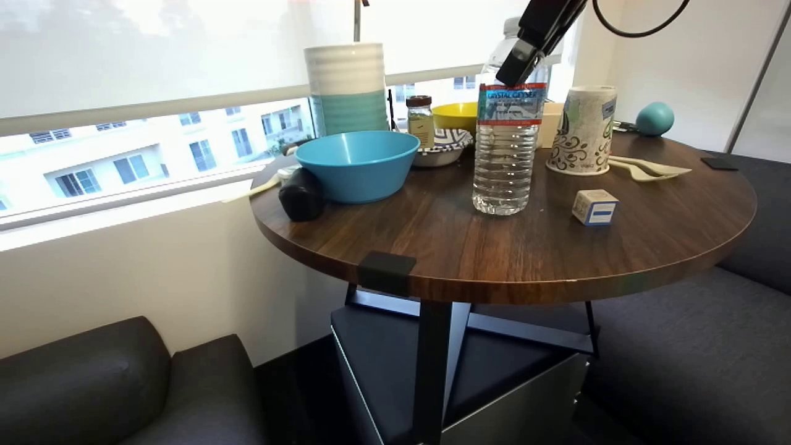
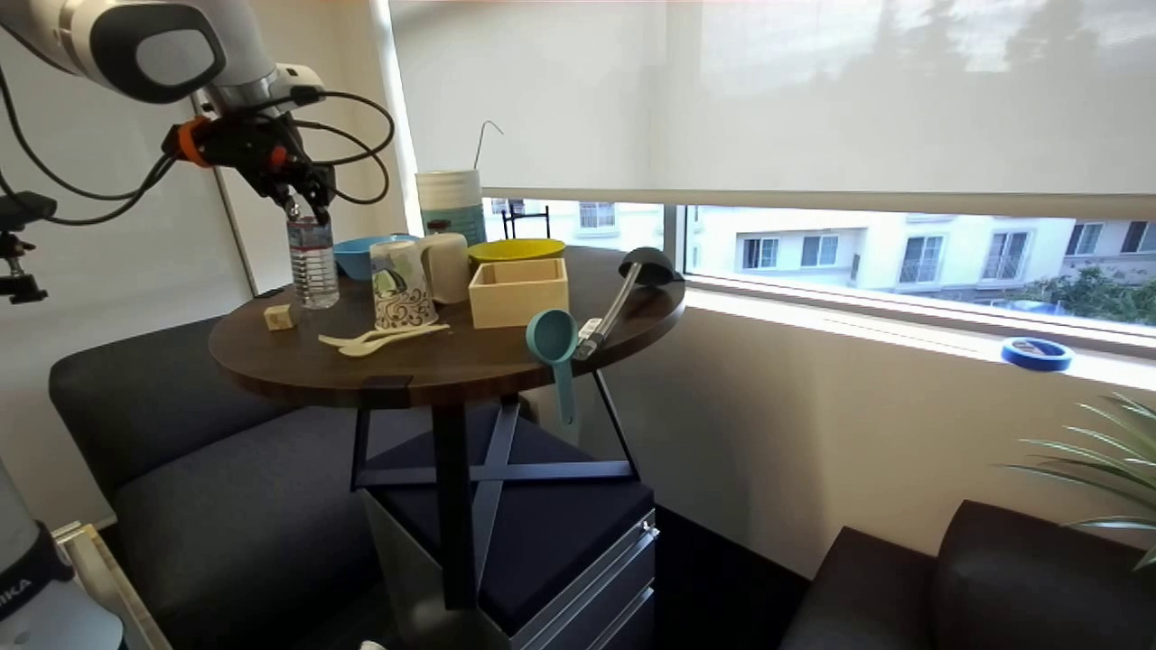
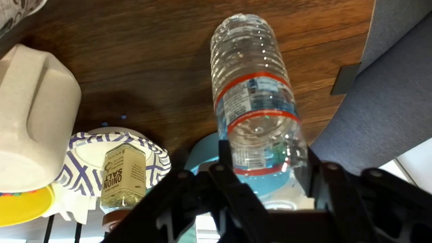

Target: Place the water bottle upside down.

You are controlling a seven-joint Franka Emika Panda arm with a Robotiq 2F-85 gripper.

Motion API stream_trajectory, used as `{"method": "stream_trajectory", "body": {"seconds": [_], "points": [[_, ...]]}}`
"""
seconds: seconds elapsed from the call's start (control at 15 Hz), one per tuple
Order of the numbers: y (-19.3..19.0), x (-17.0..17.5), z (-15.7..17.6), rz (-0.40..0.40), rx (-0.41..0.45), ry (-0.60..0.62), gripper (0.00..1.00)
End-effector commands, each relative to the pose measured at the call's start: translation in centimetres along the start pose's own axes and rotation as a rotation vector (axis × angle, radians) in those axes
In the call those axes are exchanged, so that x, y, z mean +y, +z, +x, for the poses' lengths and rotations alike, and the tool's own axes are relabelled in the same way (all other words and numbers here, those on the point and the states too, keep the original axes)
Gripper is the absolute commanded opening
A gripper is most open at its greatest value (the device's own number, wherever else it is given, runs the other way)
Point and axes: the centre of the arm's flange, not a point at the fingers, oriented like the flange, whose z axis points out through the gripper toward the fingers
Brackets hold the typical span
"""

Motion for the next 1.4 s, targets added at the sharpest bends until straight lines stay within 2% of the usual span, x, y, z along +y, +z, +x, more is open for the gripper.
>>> {"method": "stream_trajectory", "body": {"seconds": [0.0, 0.27, 0.53, 0.67, 0.93, 1.27, 1.33], "points": [[1.0, 1.7, -1.1, 0.077, 0.04, 0.029, 0.23], [2.0, 3.7, -2.8, 0.216, 0.108, 0.113, 0.22], [2.7, 4.8, -3.9, 0.292, 0.141, 0.252, 0.22], [2.9, 5.0, -4.4, 0.283, 0.14, 0.321, 0.22], [2.7, 5.0, -4.3, 0.191, 0.115, 0.449, 0.22], [2.5, 4.3, -3.9, 0.127, 0.095, 0.561, 0.22], [2.5, 4.2, -4.0, 0.12, 0.093, 0.577, 0.28]]}}
